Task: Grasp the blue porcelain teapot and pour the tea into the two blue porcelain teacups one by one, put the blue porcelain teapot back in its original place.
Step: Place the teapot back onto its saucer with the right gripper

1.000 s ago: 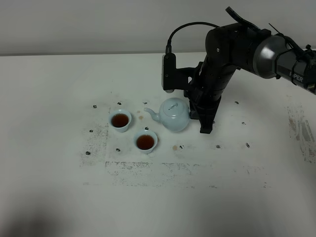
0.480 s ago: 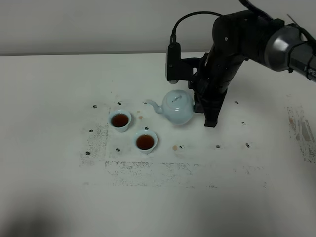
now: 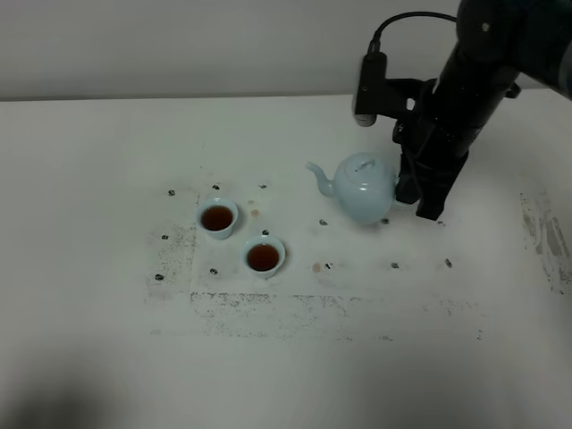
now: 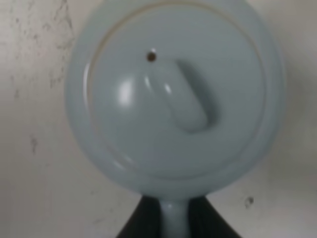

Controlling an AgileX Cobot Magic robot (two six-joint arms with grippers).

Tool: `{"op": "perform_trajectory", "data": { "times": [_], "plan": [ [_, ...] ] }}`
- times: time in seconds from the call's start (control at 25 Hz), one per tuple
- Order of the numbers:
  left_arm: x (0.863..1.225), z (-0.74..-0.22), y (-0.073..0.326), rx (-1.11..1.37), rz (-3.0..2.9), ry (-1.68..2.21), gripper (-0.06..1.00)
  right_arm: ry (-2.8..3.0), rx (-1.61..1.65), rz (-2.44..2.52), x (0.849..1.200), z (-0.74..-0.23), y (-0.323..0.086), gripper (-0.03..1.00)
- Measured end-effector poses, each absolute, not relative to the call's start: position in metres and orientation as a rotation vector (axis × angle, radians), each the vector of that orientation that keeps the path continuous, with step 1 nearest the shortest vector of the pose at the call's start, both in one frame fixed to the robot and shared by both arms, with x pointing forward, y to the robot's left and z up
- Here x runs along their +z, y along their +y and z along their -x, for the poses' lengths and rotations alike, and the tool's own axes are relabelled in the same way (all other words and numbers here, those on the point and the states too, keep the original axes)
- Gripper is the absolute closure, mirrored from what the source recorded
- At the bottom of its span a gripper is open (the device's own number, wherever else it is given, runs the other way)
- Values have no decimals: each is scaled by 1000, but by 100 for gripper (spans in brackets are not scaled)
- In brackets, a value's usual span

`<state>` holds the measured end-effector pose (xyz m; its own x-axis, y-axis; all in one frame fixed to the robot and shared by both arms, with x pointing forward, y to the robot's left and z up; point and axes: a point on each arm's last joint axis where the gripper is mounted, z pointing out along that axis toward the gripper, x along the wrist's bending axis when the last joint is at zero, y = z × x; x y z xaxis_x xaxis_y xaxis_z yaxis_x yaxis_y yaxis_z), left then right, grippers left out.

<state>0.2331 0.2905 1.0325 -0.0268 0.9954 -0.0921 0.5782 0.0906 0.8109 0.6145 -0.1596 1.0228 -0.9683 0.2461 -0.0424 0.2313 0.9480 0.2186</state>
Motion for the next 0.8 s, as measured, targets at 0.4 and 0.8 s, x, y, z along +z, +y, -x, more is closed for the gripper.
{"op": "perform_trajectory", "data": {
  "times": [0.4, 0.8],
  "plan": [
    [1033, -233, 290, 776, -1566, 1688, 33, 2929, 407, -656, 1000, -577, -217, 93],
    [1033, -233, 290, 776, -1566, 1688, 33, 2847, 407, -920, 984, -582, -271, 93]
  ]
}}
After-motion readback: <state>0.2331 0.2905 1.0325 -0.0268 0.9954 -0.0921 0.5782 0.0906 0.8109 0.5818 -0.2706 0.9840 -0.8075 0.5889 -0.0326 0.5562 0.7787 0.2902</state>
